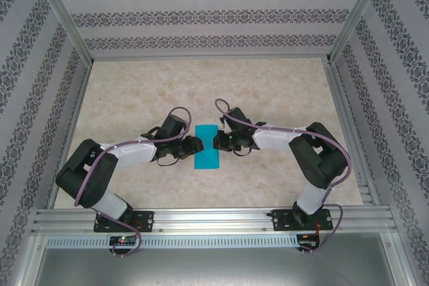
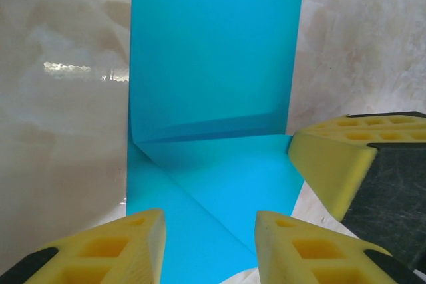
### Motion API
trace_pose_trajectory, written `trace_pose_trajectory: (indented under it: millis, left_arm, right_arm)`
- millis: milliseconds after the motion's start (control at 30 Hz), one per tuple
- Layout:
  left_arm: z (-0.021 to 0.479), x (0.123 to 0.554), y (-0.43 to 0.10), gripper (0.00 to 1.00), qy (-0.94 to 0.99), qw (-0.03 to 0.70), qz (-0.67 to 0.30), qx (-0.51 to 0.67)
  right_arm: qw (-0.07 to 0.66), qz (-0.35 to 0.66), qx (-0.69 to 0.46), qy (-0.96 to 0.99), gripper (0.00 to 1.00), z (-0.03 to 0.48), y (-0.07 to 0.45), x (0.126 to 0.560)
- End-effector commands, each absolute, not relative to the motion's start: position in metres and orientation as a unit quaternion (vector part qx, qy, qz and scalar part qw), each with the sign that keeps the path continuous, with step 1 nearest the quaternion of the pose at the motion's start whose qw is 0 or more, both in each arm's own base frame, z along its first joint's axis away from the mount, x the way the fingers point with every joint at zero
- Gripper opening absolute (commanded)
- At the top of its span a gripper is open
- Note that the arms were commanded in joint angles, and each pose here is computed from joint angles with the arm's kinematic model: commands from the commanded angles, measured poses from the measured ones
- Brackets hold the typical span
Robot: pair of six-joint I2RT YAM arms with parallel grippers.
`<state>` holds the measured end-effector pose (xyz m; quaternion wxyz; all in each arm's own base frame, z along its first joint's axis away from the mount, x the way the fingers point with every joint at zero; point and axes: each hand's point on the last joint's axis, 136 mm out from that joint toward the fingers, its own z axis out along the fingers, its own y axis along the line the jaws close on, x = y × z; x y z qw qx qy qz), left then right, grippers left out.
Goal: Fold a paper plane with a square sheet of paper (pick it up from the middle)
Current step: Turn over the paper at the center of the table.
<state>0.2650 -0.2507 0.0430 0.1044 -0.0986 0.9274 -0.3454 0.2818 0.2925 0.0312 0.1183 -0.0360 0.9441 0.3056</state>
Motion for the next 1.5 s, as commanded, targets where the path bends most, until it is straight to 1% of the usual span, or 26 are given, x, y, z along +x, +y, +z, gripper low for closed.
trace_pose_trajectory:
  millis: [0, 200, 633, 733, 867, 933, 1067, 1133, 1233, 1367, 1433, 1467]
  left_arm:
    - [0.047, 0.266, -0.265, 0.42, 0.919, 0.108, -0.369, -0.086]
    - [0.047, 0.268, -0.273, 0.43, 0.916, 0.105, -0.379, -0.075]
    - [0.053, 0.277, -0.293, 0.44, 0.902, 0.113, -0.414, -0.051]
    - [0.048, 0.279, -0.295, 0.43, 0.903, 0.108, -0.412, -0.051]
    - [0.044, 0.281, -0.297, 0.36, 0.903, 0.105, -0.412, -0.053]
    - [0.042, 0.282, -0.297, 0.31, 0.904, 0.108, -0.411, -0.052]
    - [0.041, 0.283, -0.295, 0.16, 0.907, 0.117, -0.402, -0.040]
    - [0.043, 0.285, -0.294, 0.11, 0.908, 0.125, -0.398, -0.032]
    - [0.047, 0.289, -0.293, 0.04, 0.912, 0.138, -0.386, -0.015]
    - [0.067, 0.291, -0.288, 0.01, 0.915, 0.162, -0.370, 0.002]
    - [0.081, 0.291, -0.282, 0.01, 0.921, 0.171, -0.351, 0.008]
    - [0.086, 0.289, -0.276, 0.01, 0.929, 0.172, -0.328, 0.014]
  right_arm:
    - [0.130, 0.316, -0.021, 0.940, 0.07, 0.031, 0.289, 0.288]
    - [0.137, 0.321, -0.002, 0.937, 0.06, 0.030, 0.281, 0.289]
    - [0.131, 0.324, -0.002, 0.937, 0.06, 0.027, 0.280, 0.286]
    - [0.130, 0.325, -0.002, 0.937, 0.06, 0.027, 0.280, 0.286]
    - [0.133, 0.327, 0.002, 0.935, 0.09, 0.030, 0.280, 0.286]
    - [0.143, 0.333, 0.001, 0.932, 0.14, 0.038, 0.280, 0.287]
    - [0.178, 0.330, 0.008, 0.927, 0.28, 0.062, 0.269, 0.289]
    - [0.196, 0.319, 0.012, 0.927, 0.41, 0.077, 0.259, 0.289]
    - [0.224, 0.291, 0.026, 0.930, 0.58, 0.095, 0.237, 0.287]
    - [0.264, 0.261, 0.038, 0.928, 0.78, 0.117, 0.207, 0.284]
    - [0.286, 0.241, 0.051, 0.926, 0.92, 0.125, 0.190, 0.284]
    - [0.299, 0.231, 0.056, 0.924, 0.98, 0.129, 0.182, 0.285]
